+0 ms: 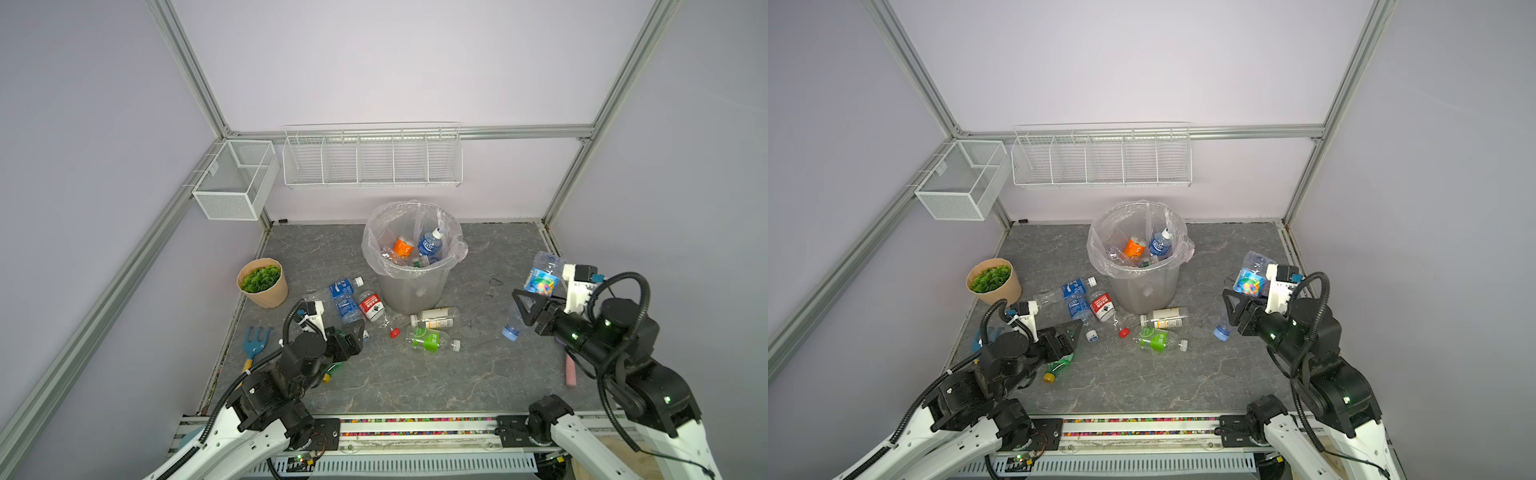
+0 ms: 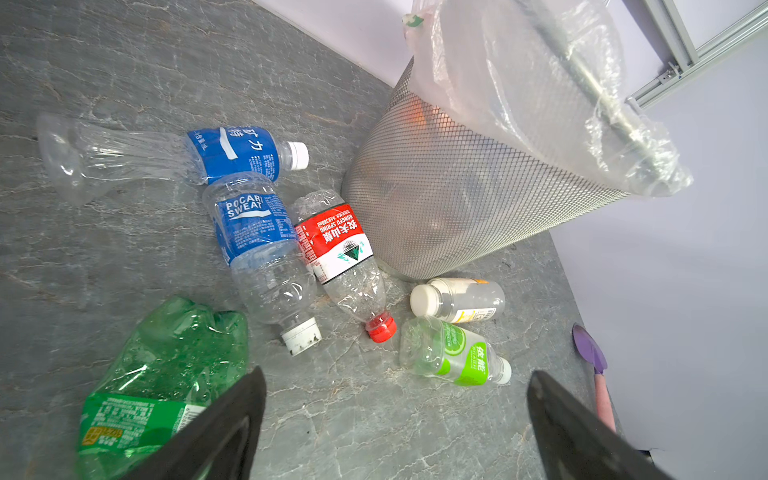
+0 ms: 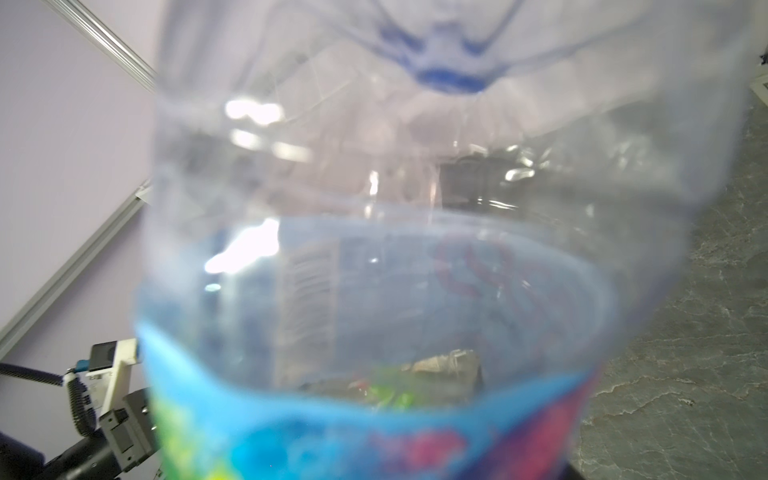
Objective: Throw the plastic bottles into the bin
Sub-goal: 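Lift the blue-pink label bottle upright with the right gripper, then carry the bottle over the bin and open the right gripper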
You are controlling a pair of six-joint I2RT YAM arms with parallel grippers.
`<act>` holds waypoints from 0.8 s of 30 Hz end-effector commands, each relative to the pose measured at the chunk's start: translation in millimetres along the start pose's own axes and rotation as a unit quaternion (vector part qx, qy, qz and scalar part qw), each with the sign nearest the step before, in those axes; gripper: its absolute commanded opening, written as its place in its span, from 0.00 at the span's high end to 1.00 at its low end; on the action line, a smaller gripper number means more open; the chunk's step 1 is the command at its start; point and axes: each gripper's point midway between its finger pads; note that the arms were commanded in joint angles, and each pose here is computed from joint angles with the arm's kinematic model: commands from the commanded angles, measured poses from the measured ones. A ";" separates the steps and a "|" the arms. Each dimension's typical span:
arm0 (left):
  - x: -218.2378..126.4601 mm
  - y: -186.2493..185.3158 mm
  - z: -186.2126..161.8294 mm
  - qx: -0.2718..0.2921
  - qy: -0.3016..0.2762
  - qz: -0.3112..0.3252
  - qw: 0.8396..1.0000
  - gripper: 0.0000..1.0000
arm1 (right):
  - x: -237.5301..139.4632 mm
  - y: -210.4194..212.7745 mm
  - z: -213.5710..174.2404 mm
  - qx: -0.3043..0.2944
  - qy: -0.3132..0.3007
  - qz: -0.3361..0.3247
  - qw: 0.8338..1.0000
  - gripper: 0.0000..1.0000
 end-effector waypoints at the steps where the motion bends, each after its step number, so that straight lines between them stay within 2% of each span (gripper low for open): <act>1: 6.2 -0.9 -4.4 -0.008 0.006 -0.002 1.000 0.03 | -21.4 8.9 14.0 -0.014 -0.040 0.017 0.999 0.93; 6: 13.9 -2.1 -10.4 -0.009 0.015 -0.003 1.000 0.03 | -36.3 6.4 27.3 -0.009 -0.080 0.007 0.997 0.93; 13: 31.5 -0.2 -32.0 -0.019 0.045 -0.003 0.999 0.03 | -31.3 17.6 44.5 -0.014 -0.090 0.011 0.996 0.93; 24: 41.1 18.0 -61.4 -0.038 0.068 0.008 0.997 0.03 | 28.5 50.5 55.2 -0.007 -0.033 0.060 0.998 0.89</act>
Point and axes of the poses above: each gripper's point midway between its finger pads, its own x axis out along the fingers, its own y axis along the line the jaws close on, z = x × y, and after that the axes turned 5 degrees about x, right-handed
